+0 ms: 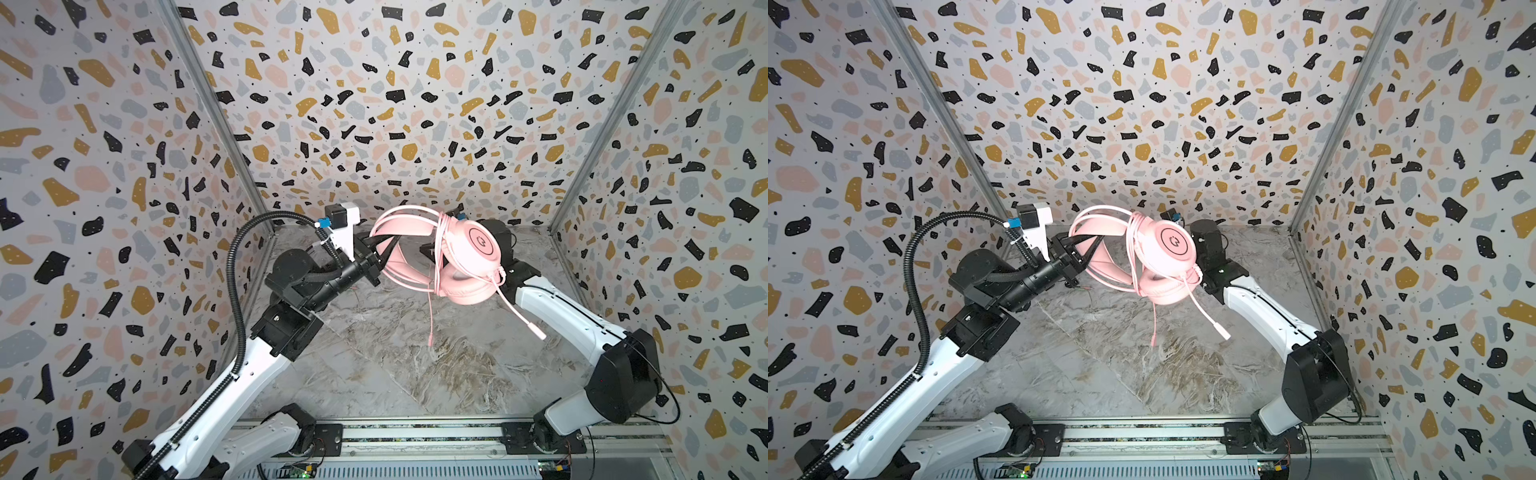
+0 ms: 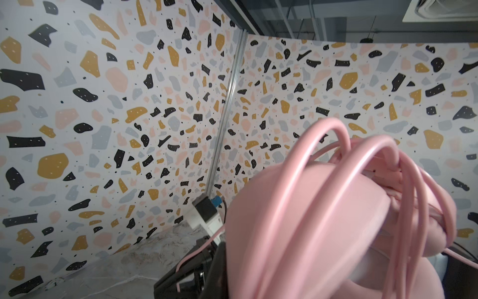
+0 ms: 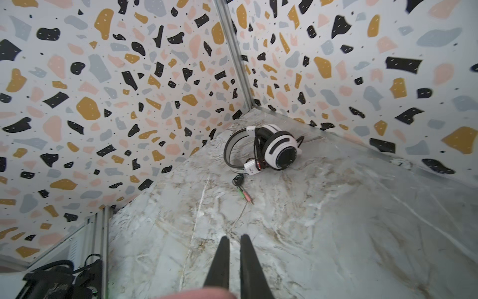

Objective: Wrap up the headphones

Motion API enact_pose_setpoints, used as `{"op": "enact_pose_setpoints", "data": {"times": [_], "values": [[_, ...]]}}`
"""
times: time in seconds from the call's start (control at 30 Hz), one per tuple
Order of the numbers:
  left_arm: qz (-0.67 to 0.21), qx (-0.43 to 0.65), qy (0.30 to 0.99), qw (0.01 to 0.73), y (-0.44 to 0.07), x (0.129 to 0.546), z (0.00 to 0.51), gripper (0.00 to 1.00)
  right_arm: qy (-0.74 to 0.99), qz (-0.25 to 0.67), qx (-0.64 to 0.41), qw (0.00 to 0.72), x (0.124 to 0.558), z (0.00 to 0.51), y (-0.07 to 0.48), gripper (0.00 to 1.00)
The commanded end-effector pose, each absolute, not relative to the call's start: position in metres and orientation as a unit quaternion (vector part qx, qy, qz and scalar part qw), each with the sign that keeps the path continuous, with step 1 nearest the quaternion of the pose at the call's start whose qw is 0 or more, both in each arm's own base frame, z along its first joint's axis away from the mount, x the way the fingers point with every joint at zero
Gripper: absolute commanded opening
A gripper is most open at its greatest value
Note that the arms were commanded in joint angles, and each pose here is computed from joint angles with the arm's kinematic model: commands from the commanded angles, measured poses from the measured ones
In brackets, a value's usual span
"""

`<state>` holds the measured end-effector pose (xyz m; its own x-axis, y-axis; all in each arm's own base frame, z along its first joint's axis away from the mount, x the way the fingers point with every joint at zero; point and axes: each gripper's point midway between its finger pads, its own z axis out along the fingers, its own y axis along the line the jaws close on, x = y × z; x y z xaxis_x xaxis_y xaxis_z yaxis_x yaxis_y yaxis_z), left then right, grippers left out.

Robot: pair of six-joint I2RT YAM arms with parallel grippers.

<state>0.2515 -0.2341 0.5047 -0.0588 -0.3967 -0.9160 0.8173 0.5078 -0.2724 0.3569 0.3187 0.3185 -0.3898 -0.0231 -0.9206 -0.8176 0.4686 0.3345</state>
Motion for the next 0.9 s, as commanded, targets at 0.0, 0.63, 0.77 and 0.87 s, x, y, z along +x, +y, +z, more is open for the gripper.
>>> {"op": "enact_pose_setpoints", "data": {"times": [0.0, 0.63, 0.77, 0.87], "values": [[-0.496, 0.112, 0.451, 0.734, -0.201, 0.236, 0.579, 0.00, 0.670, 0.477, -0.290, 0.490, 0.336, 0.355, 0.324, 0.12], [-0.378, -0.035, 0.462, 0.801, -0.168, 0.305, 0.599, 0.00, 0.640, 0.580, -0.265, 0.430, 0.254, 0.331, 0.338, 0.10], [-0.328, -0.057, 0.506, 0.796, -0.166, 0.331, 0.585, 0.00, 0.649, 0.564, -0.280, 0.427, 0.233, 0.328, 0.339, 0.10], [-0.288, -0.077, 0.538, 0.788, -0.162, 0.350, 0.567, 0.00, 0.660, 0.546, -0.286, 0.429, 0.220, 0.328, 0.336, 0.10]]}}
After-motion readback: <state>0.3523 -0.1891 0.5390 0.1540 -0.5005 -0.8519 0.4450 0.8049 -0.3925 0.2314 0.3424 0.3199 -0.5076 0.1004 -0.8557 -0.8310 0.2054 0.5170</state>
